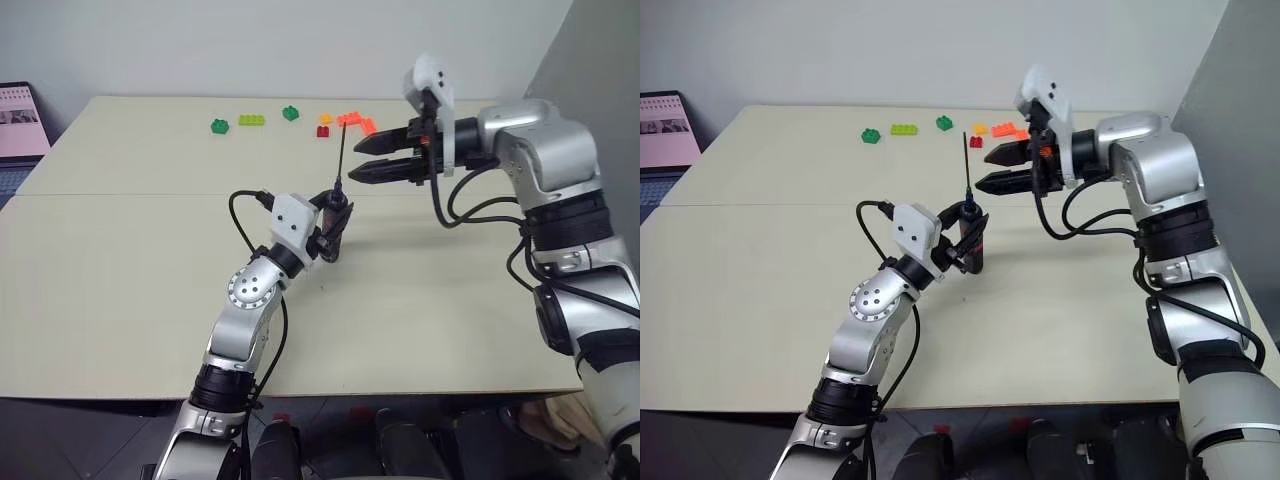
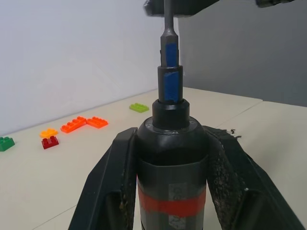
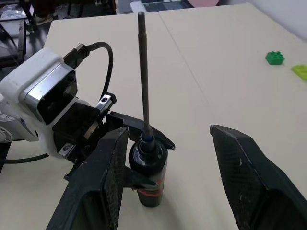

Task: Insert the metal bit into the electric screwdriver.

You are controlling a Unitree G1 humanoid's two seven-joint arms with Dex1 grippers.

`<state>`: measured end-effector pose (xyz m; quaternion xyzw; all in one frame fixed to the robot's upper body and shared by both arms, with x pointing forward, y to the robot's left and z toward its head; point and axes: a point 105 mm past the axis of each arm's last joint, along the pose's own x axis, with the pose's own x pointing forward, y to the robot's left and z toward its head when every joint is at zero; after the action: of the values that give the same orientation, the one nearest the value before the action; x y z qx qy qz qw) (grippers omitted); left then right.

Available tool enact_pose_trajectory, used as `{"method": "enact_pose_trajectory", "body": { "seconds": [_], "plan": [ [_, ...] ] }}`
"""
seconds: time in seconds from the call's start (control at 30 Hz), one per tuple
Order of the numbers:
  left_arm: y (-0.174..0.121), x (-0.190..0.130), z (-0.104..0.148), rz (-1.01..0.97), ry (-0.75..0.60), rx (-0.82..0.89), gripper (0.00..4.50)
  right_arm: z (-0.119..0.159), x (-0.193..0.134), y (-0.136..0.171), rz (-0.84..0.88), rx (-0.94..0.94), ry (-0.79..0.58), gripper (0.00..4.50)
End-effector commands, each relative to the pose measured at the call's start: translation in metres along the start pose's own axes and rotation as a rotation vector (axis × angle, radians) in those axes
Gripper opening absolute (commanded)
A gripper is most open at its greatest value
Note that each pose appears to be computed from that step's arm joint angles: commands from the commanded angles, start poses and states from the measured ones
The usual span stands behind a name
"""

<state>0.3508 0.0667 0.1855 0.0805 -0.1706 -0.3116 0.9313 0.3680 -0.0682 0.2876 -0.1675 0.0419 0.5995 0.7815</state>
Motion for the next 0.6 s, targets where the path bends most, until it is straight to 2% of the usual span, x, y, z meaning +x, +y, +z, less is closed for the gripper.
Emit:
{"method": "enact_pose_trajectory", "body": {
  "seconds": [0.03, 0.13, 0.23, 0.33, 0.5, 0.6],
  "plan": [
    [0.024, 0.01, 0.018, 0.015, -0.002, 0.137, 1.64, 0.011, -0.031, -0.001, -0.103, -0.027, -0.06, 2.83],
    [0.046, 0.03, 0.038, -0.005, 0.037, 0.34, 1.64, -0.004, -0.051, 0.006, -0.171, -0.067, -0.019, 2.83],
    [0.058, 0.046, 0.04, -0.104, 0.148, 0.474, 1.64, -0.017, -0.069, 0.013, -0.249, -0.149, 0.04, 2.83],
    [0.066, 0.054, 0.026, -0.27, 0.327, 0.611, 1.64, -0.021, -0.091, 0.024, -0.329, -0.248, 0.081, 2.83],
    [0.06, 0.055, -0.004, -0.521, 0.512, 0.741, 1.64, -0.013, -0.101, 0.063, -0.281, -0.295, 0.023, 2.83],
    [0.051, 0.055, -0.022, -0.662, 0.609, 0.812, 1.64, -0.022, -0.104, 0.087, -0.242, -0.286, 0.069, 2.83]
  ]
}}
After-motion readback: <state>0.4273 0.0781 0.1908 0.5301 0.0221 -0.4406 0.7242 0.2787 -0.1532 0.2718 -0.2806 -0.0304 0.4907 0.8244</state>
